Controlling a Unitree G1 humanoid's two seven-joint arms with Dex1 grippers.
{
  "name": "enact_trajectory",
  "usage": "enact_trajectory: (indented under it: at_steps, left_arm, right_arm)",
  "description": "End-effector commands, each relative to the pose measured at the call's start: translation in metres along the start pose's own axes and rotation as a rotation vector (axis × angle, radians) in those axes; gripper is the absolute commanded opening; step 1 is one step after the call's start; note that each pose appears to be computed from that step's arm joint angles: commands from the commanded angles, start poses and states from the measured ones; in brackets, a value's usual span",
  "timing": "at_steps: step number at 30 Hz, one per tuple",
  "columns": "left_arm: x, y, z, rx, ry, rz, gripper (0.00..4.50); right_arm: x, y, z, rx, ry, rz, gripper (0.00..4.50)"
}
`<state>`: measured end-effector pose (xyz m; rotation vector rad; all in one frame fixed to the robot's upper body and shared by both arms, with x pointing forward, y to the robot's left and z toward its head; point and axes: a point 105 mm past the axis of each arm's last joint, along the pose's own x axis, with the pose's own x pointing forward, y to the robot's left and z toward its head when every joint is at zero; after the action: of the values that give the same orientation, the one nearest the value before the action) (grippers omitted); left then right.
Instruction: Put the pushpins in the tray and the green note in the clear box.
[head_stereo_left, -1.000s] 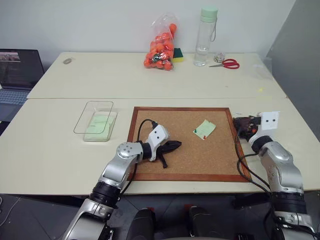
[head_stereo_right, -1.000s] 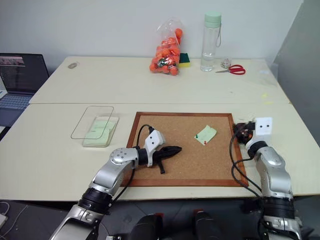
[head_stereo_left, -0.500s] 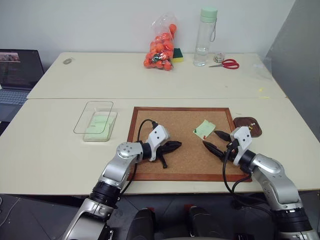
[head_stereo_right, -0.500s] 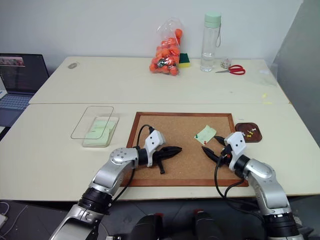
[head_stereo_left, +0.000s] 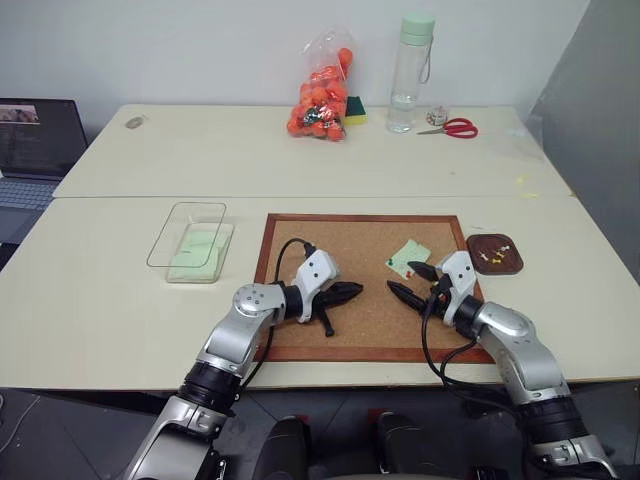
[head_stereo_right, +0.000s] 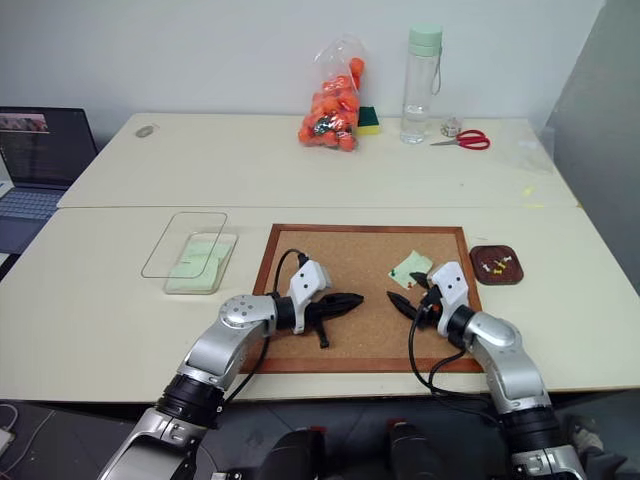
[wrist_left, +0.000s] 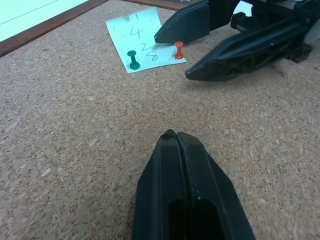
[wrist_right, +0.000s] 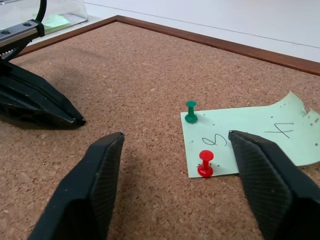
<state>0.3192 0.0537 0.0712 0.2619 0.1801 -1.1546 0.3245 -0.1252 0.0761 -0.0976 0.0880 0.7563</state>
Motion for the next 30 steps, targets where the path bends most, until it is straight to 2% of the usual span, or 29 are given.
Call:
enact_trajectory:
  at_steps: [1, 5, 6, 7, 9, 14, 23, 30]
  left_arm:
    - [0.003, -0.006, -0.009, -0.022, 0.031, -0.018, 0.0]
    - [0.003, -0.006, -0.01, -0.023, 0.031, -0.017, 0.0]
    - [0.003, -0.007, -0.01, -0.023, 0.031, -0.018, 0.0]
    - [0.003, -0.007, -0.01, -0.023, 0.031, -0.019, 0.0]
    - [0.003, -0.007, -0.01, -0.023, 0.032, -0.02, 0.0]
    - [0.003, -0.007, -0.01, -0.021, 0.033, -0.023, 0.0]
    - [0.004, -0.008, -0.01, -0.018, 0.035, -0.03, 0.0]
    - [0.004, -0.006, -0.01, -0.02, 0.032, -0.023, 0.0]
  right_arm:
    - [0.0, -0.005, 0.005, 0.004, -0.027, -0.007, 2.54]
    - [0.0, -0.006, 0.006, 0.006, -0.033, -0.008, 1.7]
    - [0.0, -0.007, 0.006, 0.007, -0.035, -0.011, 1.33]
    - [0.0, -0.007, 0.007, 0.007, -0.037, -0.012, 1.34]
    - [0.0, -0.007, 0.007, 0.008, -0.039, -0.014, 0.8]
    - [0.0, -0.008, 0.008, 0.01, -0.044, -0.019, 0.04]
    - [-0.001, -0.007, 0.016, -0.031, -0.059, -0.017, 0.04]
    - [-0.009, -0.007, 0.052, -0.073, -0.141, -0.017, 0.04]
